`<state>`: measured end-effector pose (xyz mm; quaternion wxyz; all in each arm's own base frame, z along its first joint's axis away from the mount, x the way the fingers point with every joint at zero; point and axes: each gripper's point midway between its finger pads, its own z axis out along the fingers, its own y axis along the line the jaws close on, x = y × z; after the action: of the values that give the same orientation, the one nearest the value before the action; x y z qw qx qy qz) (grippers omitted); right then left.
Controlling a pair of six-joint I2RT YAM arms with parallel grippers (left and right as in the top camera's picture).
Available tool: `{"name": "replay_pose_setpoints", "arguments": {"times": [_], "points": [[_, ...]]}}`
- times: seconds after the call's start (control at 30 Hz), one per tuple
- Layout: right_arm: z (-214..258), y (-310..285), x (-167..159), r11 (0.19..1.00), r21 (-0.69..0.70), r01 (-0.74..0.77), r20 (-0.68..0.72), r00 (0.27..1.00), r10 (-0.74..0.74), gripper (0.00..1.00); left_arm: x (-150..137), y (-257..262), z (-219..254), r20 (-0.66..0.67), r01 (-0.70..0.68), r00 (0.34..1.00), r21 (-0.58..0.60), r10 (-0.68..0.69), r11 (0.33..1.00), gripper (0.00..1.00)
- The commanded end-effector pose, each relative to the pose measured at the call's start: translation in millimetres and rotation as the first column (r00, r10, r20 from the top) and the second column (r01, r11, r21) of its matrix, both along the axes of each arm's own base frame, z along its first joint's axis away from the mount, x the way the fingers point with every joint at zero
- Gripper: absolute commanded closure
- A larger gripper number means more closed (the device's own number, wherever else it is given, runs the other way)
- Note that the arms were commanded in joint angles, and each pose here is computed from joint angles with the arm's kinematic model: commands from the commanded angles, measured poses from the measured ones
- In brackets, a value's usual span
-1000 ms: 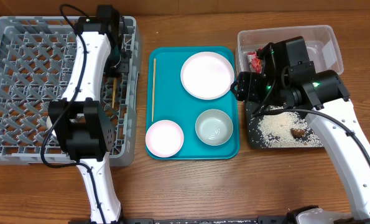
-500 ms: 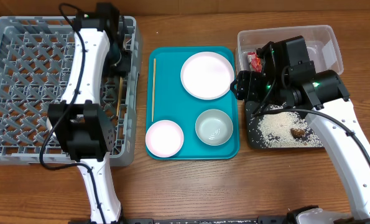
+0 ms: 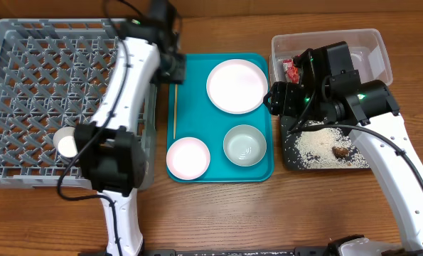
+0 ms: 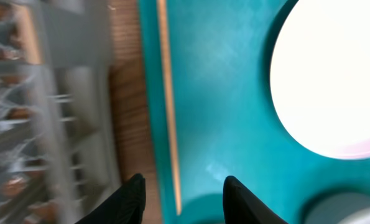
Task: Sort waste into correct bins and load items into the dishwasher
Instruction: 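Insert the chopstick upright into the dish rack with the left gripper, then grasp the second wooden chopstick with the left gripper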
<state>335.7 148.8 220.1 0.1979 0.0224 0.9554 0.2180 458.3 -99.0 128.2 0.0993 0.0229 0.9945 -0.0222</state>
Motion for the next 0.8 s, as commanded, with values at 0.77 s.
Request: {"name": "replay_pose_setpoints", "arguments": {"times": [0.77], "points": [[6, 2, 1, 1.000, 0.010, -0.003, 0.015, 1.000, 0.003, 0.25, -17, 2, -136, -0.009, -0.061, 0.998, 0.095, 0.062, 0.994, 0.69]]}}
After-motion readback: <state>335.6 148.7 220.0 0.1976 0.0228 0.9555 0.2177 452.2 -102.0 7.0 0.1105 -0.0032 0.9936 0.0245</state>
